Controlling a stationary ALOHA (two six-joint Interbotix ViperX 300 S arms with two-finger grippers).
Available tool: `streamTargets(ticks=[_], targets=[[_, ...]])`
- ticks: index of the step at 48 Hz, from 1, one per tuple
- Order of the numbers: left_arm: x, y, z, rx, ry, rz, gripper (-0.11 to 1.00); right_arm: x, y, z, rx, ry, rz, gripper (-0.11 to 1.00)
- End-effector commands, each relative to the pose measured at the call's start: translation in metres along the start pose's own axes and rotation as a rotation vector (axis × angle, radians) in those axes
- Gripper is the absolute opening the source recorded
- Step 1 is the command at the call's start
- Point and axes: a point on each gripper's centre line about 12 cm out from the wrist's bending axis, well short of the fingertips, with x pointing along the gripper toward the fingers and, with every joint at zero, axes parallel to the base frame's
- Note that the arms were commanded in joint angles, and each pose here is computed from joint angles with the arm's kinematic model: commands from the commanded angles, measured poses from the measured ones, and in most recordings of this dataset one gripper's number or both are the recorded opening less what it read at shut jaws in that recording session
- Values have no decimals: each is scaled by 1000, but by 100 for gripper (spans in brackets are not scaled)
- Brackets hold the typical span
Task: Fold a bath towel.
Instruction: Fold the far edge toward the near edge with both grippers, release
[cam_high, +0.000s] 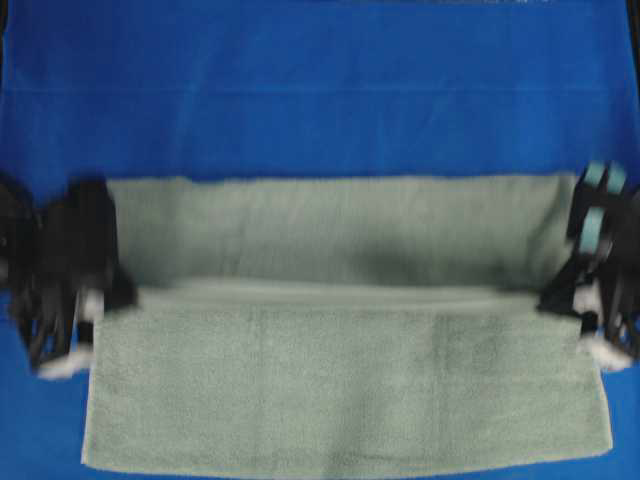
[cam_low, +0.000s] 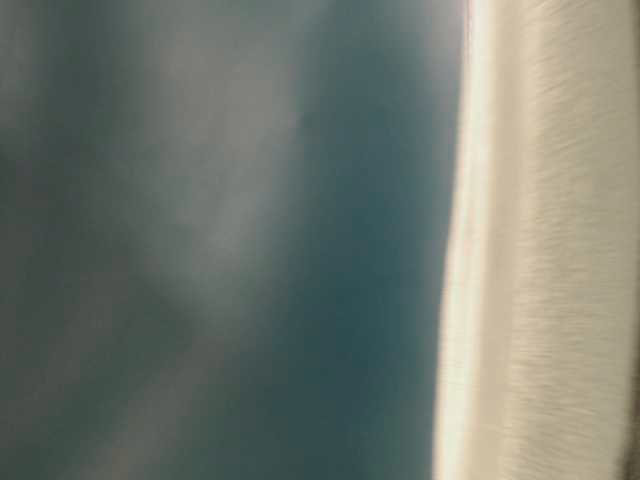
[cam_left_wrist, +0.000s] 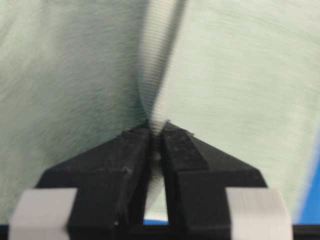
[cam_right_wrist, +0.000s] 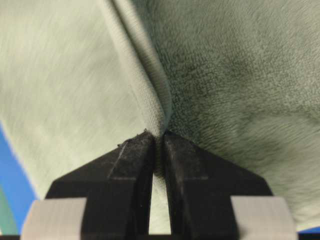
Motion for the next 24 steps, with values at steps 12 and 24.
streamTargets(ticks=[12,24], targets=[[37,-86,-20,107,72,-156,4,27,81,-33,-76,95,151,8],[64,-123,-34,173,138,-171,4,43,124,-50,-92,162,145,8]])
